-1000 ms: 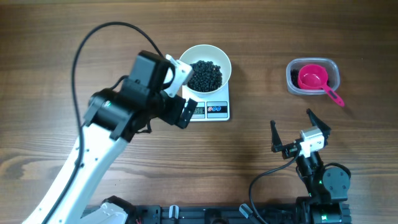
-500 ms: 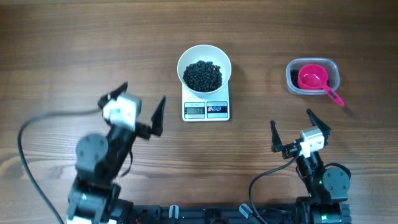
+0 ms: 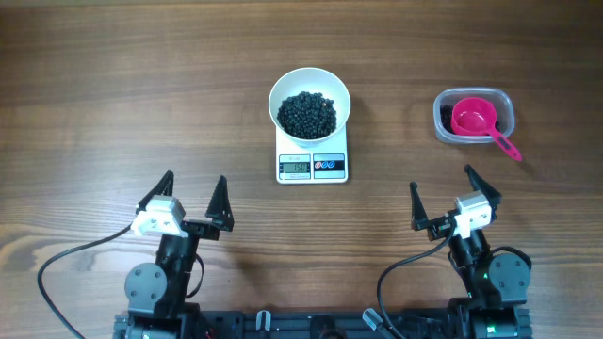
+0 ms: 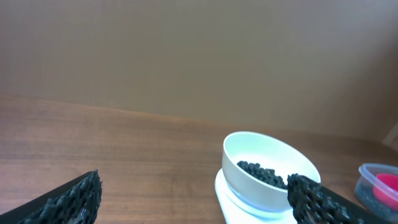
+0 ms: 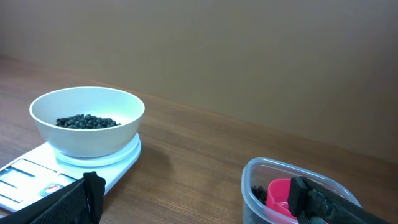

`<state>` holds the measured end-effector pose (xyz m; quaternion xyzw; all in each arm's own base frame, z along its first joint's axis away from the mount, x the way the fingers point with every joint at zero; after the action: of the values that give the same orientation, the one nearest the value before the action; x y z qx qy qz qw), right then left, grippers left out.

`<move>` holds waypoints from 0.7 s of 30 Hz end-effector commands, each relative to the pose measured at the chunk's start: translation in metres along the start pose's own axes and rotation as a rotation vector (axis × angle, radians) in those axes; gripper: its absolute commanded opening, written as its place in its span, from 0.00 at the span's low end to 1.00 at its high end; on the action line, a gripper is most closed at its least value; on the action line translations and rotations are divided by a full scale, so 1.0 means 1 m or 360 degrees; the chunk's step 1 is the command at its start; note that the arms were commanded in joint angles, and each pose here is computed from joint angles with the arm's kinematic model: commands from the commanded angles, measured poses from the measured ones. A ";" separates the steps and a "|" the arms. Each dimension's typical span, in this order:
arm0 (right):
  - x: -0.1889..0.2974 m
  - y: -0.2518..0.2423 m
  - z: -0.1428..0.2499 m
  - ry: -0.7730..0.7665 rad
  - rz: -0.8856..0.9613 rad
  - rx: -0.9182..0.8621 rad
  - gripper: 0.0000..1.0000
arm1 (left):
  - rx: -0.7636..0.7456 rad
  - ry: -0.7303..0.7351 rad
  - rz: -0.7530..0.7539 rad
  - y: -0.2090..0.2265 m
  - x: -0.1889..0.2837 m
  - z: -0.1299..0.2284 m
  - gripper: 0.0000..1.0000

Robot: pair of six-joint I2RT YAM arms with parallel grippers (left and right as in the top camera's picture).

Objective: Scoop item into bowl and weigh 150g on scale

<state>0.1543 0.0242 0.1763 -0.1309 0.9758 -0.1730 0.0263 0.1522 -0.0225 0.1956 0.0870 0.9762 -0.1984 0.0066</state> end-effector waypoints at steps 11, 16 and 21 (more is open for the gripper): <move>0.000 -0.001 -0.001 -0.0006 0.0026 -0.0026 1.00 | 0.0034 0.0167 -0.0100 0.014 -0.001 0.029 1.00; 0.000 -0.001 -0.001 -0.0006 0.0026 -0.0026 1.00 | 0.0033 0.0166 -0.0100 0.014 -0.001 0.029 1.00; 0.000 -0.001 -0.001 -0.0006 0.0026 -0.0026 1.00 | 0.0033 0.0169 -0.0093 0.014 -0.001 0.029 1.00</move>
<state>0.1543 0.0242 0.1763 -0.1309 0.9759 -0.1728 0.0263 0.1548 -0.0228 0.1653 0.0748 0.9756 -0.1996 -0.0529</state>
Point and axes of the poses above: each gripper's point midway between its finger pads, its own x axis back along the fingers, its own y axis along the line the jaws close on, z = x × y, the point moved 9 cm from there along x, back along the fingers, and after that the axes turned 10 degrees about x, right-handed, at the moved point
